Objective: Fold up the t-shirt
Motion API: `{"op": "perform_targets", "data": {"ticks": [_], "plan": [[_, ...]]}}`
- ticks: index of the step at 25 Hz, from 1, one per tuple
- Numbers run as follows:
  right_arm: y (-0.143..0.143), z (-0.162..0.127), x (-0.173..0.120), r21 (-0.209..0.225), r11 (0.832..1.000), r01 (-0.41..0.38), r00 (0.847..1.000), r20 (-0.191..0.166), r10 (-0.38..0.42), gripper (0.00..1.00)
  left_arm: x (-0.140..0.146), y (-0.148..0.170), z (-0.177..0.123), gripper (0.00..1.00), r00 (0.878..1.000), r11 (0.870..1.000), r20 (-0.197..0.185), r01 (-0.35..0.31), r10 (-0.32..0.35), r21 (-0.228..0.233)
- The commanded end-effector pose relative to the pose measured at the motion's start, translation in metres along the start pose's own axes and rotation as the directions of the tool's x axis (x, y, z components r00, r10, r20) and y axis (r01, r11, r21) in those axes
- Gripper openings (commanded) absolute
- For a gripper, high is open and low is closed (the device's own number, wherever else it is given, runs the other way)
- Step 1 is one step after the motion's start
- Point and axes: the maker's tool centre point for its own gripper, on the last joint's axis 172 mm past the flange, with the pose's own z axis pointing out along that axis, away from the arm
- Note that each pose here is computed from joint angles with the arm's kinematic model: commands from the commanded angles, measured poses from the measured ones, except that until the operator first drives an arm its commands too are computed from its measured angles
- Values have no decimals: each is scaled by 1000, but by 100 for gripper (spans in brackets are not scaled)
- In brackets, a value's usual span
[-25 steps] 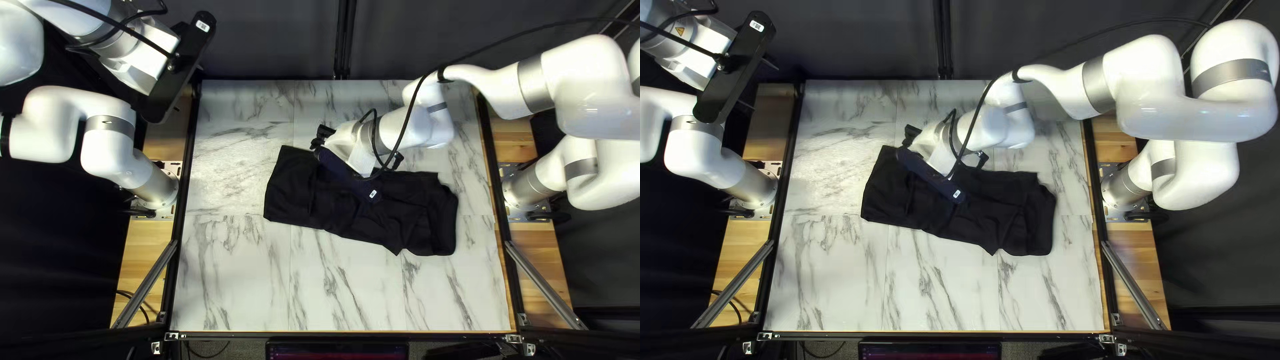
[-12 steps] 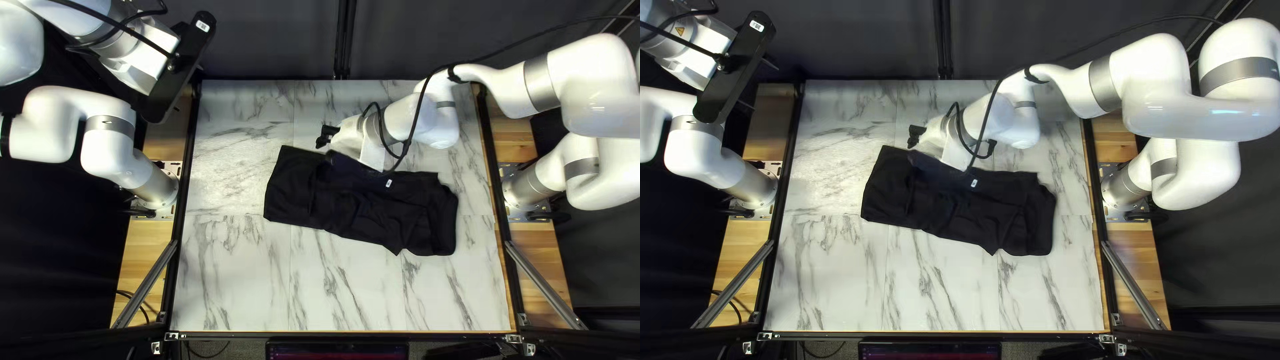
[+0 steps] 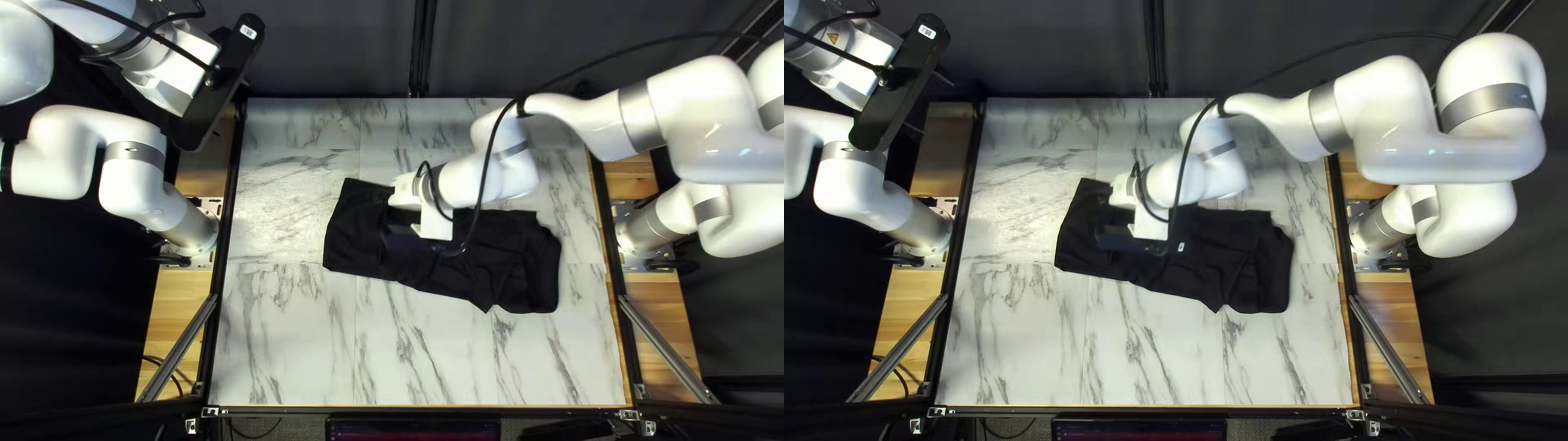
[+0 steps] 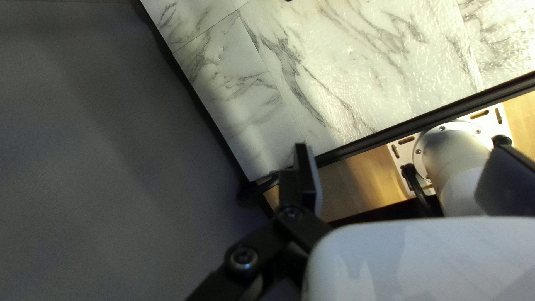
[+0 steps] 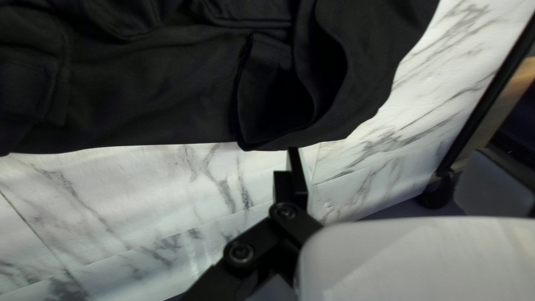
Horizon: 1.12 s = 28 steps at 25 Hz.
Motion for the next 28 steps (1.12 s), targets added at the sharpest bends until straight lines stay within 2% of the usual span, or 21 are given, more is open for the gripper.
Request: {"op": "perform_targets", "data": {"ticks": [1,3,7,12,18,28], "plan": [[4,17,3,-37,999,13,1000,-16,-14,100,0,0,0,100,1000,1000,0,0,0,0],[7,31,7,-88,996,28,999,-27,-31,100,0,0,0,100,1000,1000,0,0,0,0],[13,41,16,-164,983,77,997,-15,-80,100,0,0,0,100,1000,1000,0,0,0,0],[12,52,25,-221,966,134,990,-5,-139,100,0,0,0,100,1000,1000,0,0,0,0],[10,63,28,-240,957,166,984,-16,-175,100,0,0,0,100,1000,1000,0,0,0,0],[2,81,24,-228,960,164,983,-39,-177,100,0,0,0,100,1000,1000,0,0,0,0]]}}
